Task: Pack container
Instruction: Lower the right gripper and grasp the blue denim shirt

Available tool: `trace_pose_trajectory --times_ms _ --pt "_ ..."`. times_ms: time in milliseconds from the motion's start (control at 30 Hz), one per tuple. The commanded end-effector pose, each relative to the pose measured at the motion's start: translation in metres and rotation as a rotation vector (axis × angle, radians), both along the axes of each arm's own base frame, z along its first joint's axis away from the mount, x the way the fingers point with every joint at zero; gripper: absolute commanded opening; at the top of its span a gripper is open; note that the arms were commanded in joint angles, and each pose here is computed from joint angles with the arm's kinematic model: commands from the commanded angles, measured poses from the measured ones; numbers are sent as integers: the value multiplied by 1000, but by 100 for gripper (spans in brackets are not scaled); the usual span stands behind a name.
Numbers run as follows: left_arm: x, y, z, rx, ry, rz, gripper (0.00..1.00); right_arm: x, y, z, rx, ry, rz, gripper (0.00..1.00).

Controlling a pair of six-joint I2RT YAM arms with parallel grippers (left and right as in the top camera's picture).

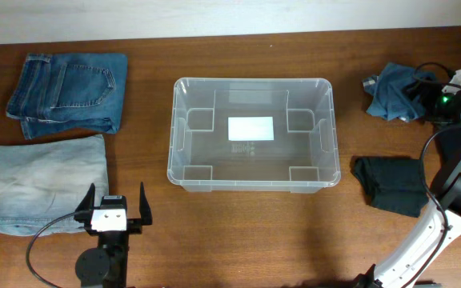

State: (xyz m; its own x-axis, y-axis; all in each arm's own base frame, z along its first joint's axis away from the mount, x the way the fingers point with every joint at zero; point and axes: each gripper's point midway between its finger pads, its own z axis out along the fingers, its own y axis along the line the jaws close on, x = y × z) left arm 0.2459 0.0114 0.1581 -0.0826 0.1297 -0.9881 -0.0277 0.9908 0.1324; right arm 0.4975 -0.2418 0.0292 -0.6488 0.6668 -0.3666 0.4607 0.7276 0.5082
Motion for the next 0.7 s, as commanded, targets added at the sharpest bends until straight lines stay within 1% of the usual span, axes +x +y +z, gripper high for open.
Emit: trace_pose_trajectory --times_ms 0,200,233,300,333,367,433,500,567,600,667 --pt "0 0 -1 13 -1 -1 99 -2 17 -41 13 91 10 98" --pt "0 0 -1 13 -1 -1 99 0 30 -57 18 125 28 100" --pt "0 0 -1 13 -1 -1 100 -1 31 -60 23 130 25 98" --pt "0 0 -1 13 -1 -1 99 -2 31 -63 30 137 17 91" --pt "0 0 -1 13 -1 -1 99 -3 30 -64 36 142 6 87" --pt "0 0 -1 13 -1 -1 99 -3 30 -64 36 144 6 80" --pt "0 0 -1 13 -1 -1 99 -4 29 -65 33 147 4 73" --pt "0 0 -1 13 -1 -1 99 -4 29 -65 33 148 5 57" --pt "0 0 -1 13 -1 -1 99 -4 29 -65 35 149 5 45" --pt "0 0 -1 13 -1 -1 99 -4 29 -65 35 149 5 37" --pt "0 0 -1 13 -1 -1 100 -4 29 -65 36 151 4 27"
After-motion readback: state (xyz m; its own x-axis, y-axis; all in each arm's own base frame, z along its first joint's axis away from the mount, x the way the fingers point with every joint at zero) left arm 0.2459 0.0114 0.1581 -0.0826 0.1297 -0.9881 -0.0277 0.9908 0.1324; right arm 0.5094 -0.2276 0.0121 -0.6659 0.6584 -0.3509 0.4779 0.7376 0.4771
